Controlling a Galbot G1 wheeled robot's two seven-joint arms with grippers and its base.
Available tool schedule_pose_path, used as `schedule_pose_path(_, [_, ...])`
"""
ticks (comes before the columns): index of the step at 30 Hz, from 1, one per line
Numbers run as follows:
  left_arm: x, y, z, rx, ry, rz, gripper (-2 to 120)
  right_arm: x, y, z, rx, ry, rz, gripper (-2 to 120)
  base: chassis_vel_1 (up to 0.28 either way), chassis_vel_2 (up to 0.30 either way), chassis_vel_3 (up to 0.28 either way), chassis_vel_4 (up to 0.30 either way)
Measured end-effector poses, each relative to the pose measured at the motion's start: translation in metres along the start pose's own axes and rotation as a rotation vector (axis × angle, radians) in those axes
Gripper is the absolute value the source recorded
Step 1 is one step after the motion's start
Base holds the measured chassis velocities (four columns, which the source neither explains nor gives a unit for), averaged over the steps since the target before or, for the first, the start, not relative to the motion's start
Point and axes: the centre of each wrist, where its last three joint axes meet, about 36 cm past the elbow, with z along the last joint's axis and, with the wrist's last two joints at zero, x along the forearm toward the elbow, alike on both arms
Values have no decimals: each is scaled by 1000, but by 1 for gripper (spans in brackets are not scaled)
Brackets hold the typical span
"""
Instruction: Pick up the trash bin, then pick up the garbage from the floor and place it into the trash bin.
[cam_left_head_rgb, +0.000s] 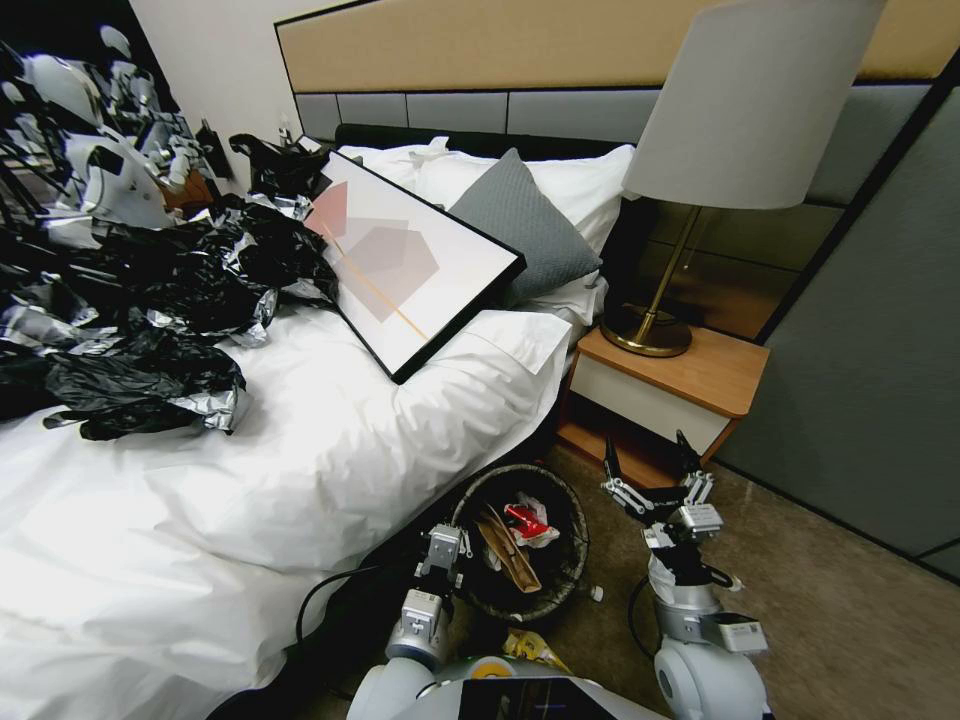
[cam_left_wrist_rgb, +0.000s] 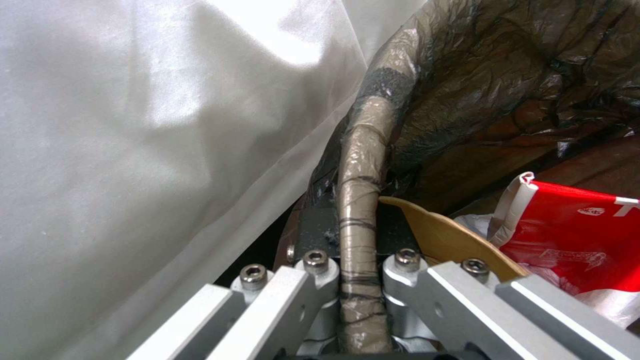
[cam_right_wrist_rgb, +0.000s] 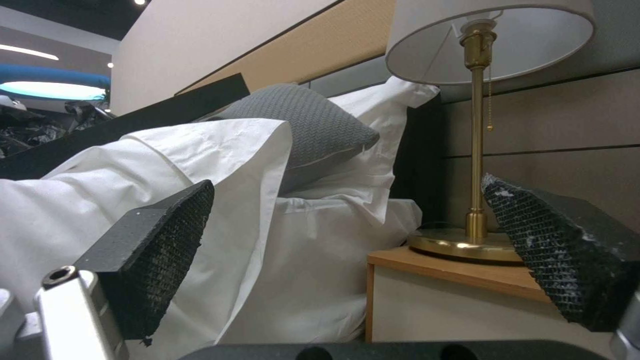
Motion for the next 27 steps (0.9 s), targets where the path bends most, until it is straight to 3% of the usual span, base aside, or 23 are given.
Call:
schedule_pose_path(11, [2, 0, -4, 5, -8, -5, 1, -4, -3, 2, -2, -4, -18, 100, 37, -39, -41, 47])
schedule_pose_path(27, [1, 1, -6, 9, -19, -4, 1, -5, -8, 3, 12, -11, -16, 100, 227, -230, -222, 232])
